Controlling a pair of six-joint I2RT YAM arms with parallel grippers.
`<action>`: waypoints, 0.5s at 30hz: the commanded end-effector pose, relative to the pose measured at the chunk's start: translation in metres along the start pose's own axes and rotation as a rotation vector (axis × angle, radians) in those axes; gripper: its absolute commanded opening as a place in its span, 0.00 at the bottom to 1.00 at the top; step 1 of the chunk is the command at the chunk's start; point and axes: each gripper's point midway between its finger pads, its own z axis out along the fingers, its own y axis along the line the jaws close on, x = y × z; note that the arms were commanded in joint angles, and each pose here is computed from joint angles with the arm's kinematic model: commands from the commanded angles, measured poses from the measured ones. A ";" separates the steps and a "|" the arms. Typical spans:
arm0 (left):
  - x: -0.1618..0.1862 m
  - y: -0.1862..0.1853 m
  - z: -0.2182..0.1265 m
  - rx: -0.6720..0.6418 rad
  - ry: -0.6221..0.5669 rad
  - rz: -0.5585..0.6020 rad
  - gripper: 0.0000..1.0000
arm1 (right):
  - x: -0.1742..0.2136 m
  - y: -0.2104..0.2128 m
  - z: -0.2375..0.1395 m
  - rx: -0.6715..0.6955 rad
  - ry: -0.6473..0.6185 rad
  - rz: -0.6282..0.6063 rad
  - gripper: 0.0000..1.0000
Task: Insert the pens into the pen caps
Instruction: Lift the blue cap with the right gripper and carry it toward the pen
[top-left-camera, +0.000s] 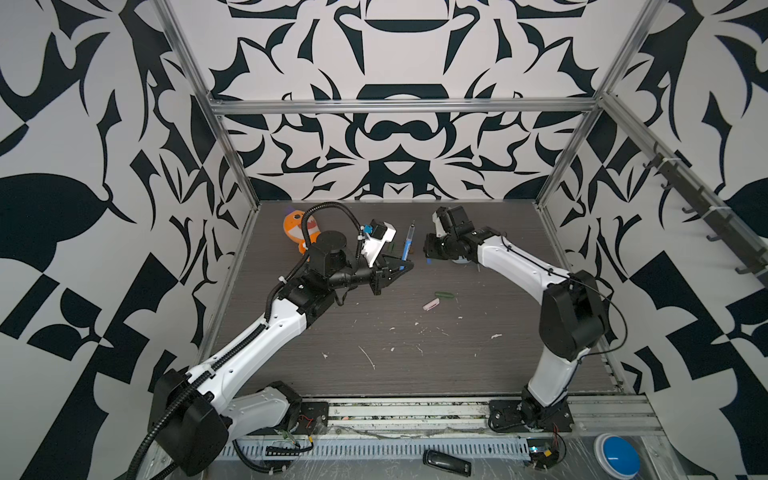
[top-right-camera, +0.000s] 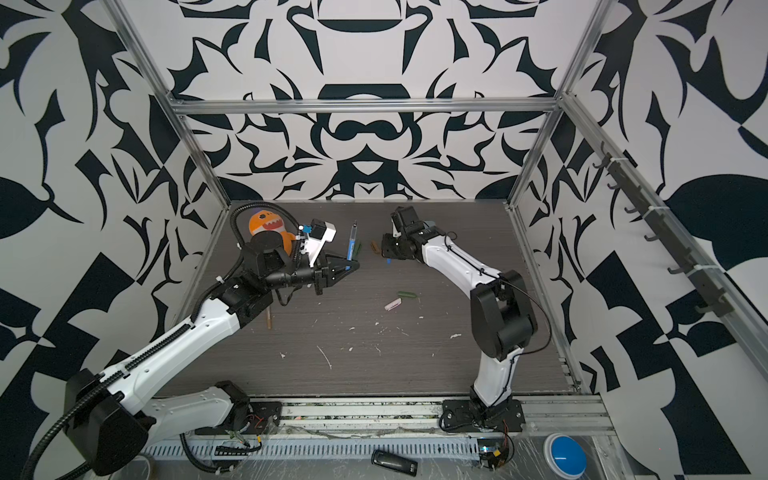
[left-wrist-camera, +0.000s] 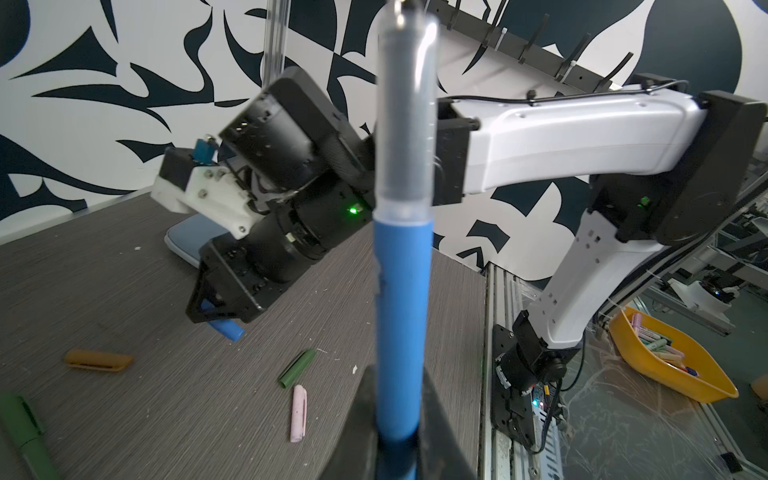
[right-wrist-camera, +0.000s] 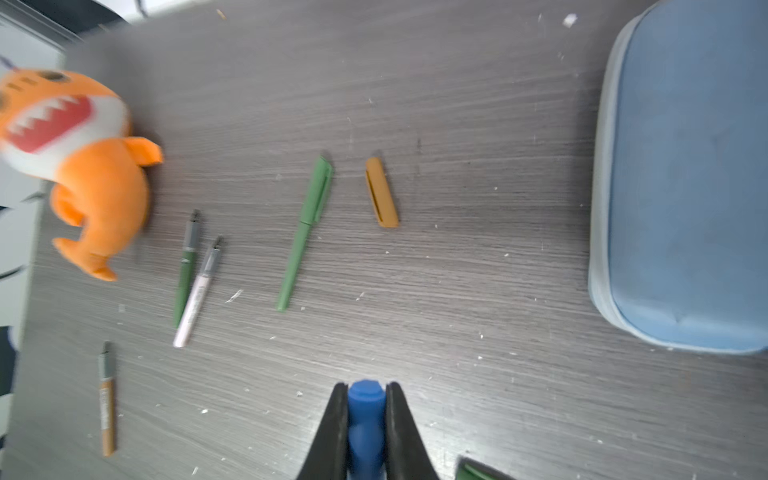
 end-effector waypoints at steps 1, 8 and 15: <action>0.003 -0.001 0.002 0.007 -0.004 0.015 0.00 | -0.023 0.028 -0.045 -0.134 -0.175 0.022 0.02; 0.004 -0.006 0.004 0.017 -0.001 0.022 0.00 | -0.024 0.065 -0.131 -0.324 -0.405 0.004 0.01; 0.007 -0.008 0.006 0.020 0.004 0.026 0.00 | -0.037 0.100 -0.199 -0.425 -0.576 -0.051 0.00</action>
